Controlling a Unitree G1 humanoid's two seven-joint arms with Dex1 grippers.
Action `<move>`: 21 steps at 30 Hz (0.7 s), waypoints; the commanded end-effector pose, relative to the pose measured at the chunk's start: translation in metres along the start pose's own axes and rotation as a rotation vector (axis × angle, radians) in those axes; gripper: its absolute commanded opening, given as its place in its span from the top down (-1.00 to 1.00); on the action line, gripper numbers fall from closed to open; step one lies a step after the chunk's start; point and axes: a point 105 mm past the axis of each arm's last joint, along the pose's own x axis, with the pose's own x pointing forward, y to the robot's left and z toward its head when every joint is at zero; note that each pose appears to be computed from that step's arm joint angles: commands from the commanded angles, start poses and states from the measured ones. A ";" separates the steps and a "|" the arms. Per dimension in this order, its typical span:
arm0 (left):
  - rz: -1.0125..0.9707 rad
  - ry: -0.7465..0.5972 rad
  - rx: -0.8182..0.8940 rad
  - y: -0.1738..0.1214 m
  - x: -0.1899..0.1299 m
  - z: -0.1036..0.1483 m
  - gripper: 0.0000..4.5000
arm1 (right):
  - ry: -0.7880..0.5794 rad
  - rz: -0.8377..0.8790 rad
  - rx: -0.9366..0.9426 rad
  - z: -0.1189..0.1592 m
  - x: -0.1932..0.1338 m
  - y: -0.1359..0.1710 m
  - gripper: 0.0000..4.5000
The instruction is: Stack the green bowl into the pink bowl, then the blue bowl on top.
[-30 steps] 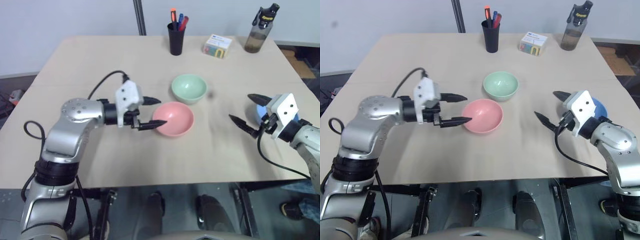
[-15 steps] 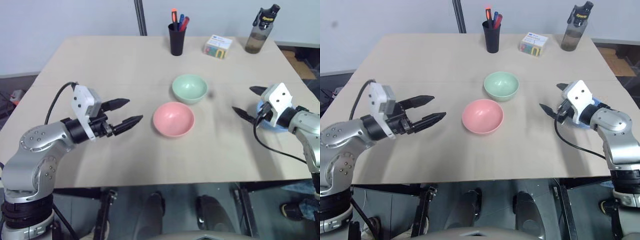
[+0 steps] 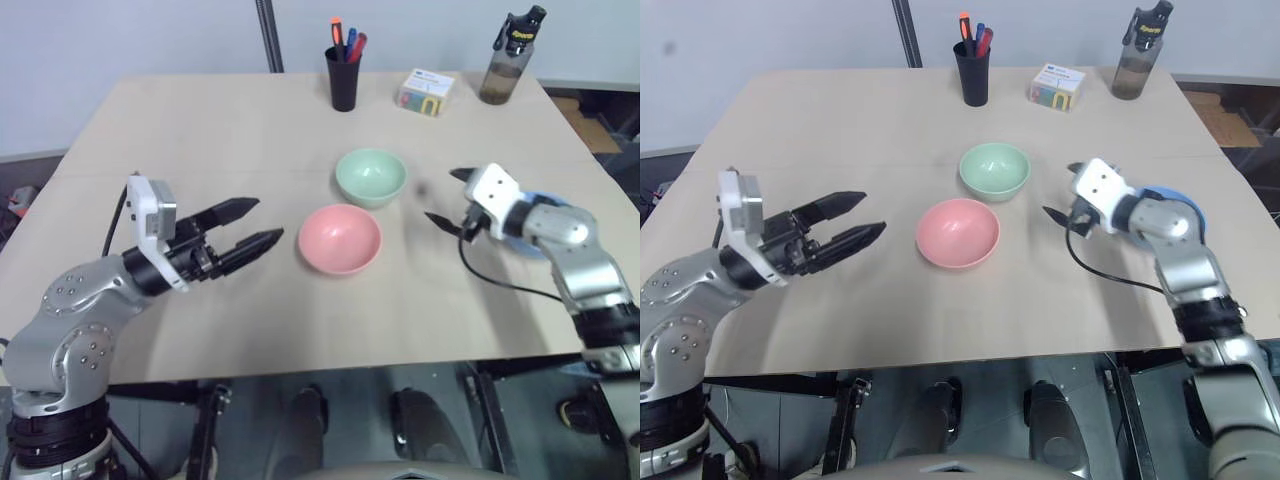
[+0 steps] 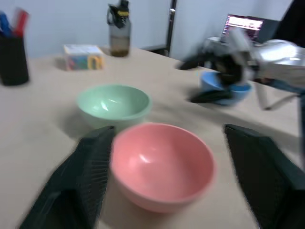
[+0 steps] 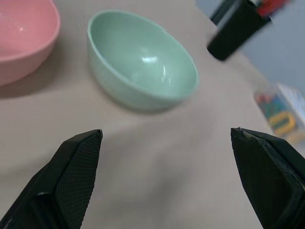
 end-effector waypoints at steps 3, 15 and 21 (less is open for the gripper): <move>0.094 -0.002 0.084 0.005 -0.011 0.016 -0.98 | -0.035 0.145 -0.185 0.016 0.043 0.010 -1.00; 0.182 0.012 0.086 -0.010 -0.032 0.016 -1.00 | 0.035 0.264 -0.381 0.018 0.075 0.018 0.33; 0.274 0.039 0.116 -0.003 -0.046 0.012 -1.00 | 0.023 0.277 -0.385 0.026 0.078 0.016 0.94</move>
